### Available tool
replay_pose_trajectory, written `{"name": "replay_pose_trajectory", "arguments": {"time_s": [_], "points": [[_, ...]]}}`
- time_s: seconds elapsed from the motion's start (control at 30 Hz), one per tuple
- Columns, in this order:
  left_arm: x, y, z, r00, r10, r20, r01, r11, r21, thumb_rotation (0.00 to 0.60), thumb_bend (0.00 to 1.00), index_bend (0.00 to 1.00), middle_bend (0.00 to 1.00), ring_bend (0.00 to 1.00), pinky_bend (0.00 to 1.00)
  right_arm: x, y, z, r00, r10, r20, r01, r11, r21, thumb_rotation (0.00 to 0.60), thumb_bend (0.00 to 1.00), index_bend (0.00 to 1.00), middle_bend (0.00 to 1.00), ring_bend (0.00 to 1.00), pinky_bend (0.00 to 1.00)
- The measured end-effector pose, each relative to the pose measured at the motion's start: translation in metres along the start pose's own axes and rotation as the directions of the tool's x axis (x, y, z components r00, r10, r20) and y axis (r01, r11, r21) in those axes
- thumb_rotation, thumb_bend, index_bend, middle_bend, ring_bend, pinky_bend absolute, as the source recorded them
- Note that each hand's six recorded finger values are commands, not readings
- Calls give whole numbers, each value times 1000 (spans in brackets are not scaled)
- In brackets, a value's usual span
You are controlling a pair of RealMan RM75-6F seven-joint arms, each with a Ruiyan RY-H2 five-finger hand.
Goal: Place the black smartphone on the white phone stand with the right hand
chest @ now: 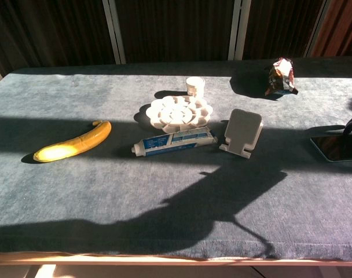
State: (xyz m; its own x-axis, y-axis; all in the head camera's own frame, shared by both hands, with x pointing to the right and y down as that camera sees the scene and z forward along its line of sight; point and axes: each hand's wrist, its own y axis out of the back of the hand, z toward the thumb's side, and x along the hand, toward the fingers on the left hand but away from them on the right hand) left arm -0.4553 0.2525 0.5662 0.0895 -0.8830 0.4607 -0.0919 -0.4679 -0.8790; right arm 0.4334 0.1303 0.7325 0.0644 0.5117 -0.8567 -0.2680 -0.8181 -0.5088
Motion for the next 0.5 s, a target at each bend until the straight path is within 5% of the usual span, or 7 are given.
{"name": "replay_pose_trajectory", "arguments": {"time_s": [0.5], "points": [[-1, -2, 2, 1000, -10, 5, 10, 1000, 6, 600, 381, 0, 0, 0, 0, -6, -8, -5, 1000, -7, 29, 6, 1000, 4, 600, 349, 573, 390, 115, 42]]}}
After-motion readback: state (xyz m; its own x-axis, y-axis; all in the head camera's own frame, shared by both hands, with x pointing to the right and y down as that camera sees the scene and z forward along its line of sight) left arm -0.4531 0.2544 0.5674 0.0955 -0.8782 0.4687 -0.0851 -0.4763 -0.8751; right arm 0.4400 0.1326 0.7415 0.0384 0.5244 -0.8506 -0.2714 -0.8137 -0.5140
